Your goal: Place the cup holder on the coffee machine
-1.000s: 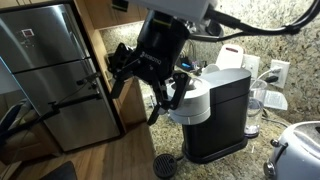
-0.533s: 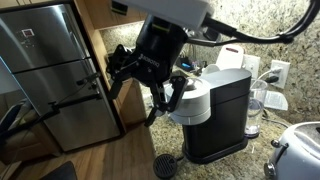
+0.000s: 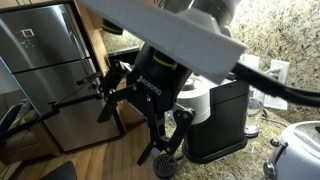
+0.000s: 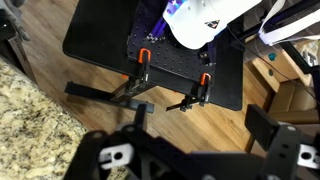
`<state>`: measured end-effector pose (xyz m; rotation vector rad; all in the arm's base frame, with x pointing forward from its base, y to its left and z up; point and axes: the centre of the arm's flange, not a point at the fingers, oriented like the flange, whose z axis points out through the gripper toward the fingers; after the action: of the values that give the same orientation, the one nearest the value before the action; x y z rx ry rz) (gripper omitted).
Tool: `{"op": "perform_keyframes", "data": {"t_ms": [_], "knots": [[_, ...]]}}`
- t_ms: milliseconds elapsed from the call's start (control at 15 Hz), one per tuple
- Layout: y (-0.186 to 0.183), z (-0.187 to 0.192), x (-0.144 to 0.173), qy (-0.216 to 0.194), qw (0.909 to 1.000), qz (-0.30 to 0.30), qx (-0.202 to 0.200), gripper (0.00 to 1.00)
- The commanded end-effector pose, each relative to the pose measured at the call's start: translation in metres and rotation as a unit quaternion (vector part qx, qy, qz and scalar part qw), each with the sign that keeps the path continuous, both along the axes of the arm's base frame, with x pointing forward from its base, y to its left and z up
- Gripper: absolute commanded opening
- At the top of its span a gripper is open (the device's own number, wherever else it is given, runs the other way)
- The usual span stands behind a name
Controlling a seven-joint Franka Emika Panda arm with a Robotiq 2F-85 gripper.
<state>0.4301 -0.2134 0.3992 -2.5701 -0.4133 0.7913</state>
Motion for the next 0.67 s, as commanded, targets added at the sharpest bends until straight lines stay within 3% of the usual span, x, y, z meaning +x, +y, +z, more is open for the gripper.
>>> {"op": "perform_keyframes", "data": {"t_ms": [0, 600], "knots": [[-0.01, -0.007, -0.023, -0.002, 0.9998, 0.002, 0.022, 1.0], [-0.015, -0.051, -0.008, 0.005, 0.9957, 0.019, 0.09, 1.0]]}}
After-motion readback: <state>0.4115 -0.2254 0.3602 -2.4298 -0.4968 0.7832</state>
